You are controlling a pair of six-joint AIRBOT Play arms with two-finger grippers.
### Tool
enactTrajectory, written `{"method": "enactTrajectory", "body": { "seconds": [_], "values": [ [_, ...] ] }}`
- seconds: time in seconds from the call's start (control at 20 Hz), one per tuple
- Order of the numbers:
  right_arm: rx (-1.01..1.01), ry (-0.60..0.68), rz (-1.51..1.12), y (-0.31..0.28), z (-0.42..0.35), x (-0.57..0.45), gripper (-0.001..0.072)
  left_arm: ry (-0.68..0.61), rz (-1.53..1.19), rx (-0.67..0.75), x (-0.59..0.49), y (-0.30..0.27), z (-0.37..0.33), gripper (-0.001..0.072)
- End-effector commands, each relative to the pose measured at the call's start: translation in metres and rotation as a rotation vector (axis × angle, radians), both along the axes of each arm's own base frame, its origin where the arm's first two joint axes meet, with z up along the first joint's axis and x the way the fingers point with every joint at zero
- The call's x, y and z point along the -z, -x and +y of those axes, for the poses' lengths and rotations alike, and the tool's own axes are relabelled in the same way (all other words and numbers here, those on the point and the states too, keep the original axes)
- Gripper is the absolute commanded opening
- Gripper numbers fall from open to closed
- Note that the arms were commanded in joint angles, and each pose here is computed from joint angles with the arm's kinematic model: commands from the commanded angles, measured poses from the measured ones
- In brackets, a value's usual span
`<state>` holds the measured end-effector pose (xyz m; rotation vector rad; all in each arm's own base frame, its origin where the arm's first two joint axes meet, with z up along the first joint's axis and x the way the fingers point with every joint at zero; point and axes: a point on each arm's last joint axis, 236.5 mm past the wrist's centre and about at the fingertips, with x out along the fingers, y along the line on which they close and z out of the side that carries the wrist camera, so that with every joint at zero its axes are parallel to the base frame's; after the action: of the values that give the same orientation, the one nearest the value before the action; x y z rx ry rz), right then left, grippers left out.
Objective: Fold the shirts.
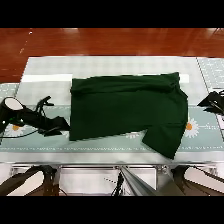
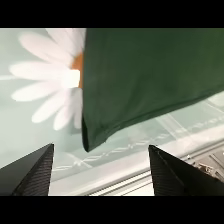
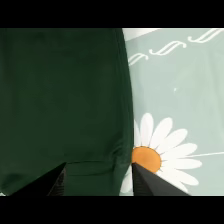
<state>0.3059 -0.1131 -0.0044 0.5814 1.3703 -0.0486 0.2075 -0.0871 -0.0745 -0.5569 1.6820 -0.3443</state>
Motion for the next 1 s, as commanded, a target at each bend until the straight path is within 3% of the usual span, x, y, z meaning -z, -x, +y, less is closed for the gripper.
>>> {"method": "enactTrajectory", "body": {
  "seconds": [0.0,0.2,0.25,0.3,0.35,0.4,0.45,0.65,0.8,0.9,0.95],
  "values": [
    [0.012,-0.029,-0.042,-0.002,0.004,0.000,0.0498,0.042,0.019,-0.012,0.013,0.010,-0.014,0.0720],
    [0.012,-0.031,-0.041,-0.002,0.005,0.000,0.0497,0.106,0.019,-0.052,0.023,-0.005,-0.046,0.0718],
    [0.010,-0.035,-0.038,-0.001,0.006,0.000,0.0497,0.123,0.028,-0.056,0.028,-0.007,-0.057,0.0666],
    [0.006,-0.041,-0.032,0.001,0.007,0.000,0.0497,0.135,0.043,-0.040,0.033,-0.005,-0.067,0.0519],
    [0.003,-0.046,-0.026,0.002,0.009,0.000,0.0497,0.128,0.064,-0.018,0.042,-0.001,-0.072,0.0276],
    [0.000,-0.052,-0.019,0.004,0.010,0.000,0.0497,0.124,0.085,-0.010,0.048,0.002,-0.075,0.0100],
    [-0.002,-0.053,-0.016,0.005,0.011,0.000,0.0497,0.123,0.103,-0.009,0.051,0.005,-0.075,0.0017],
    [-0.012,0.045,0.106,0.033,-0.010,0.017,0.0497,0.137,0.081,-0.028,0.043,-0.001,-0.067,0.0017],
    [-0.014,-0.024,0.180,0.057,0.009,0.042,0.0499,0.144,0.007,-0.048,0.029,-0.013,-0.058,0.0017],
    [-0.037,-0.066,0.214,0.073,0.024,0.061,0.0599,0.143,-0.031,-0.072,0.021,-0.020,-0.051,0.0017],
    [-0.043,-0.065,0.224,0.078,0.026,0.069,0.0598,0.145,-0.041,-0.081,0.018,-0.022,-0.049,0.0017]
  ]
}}
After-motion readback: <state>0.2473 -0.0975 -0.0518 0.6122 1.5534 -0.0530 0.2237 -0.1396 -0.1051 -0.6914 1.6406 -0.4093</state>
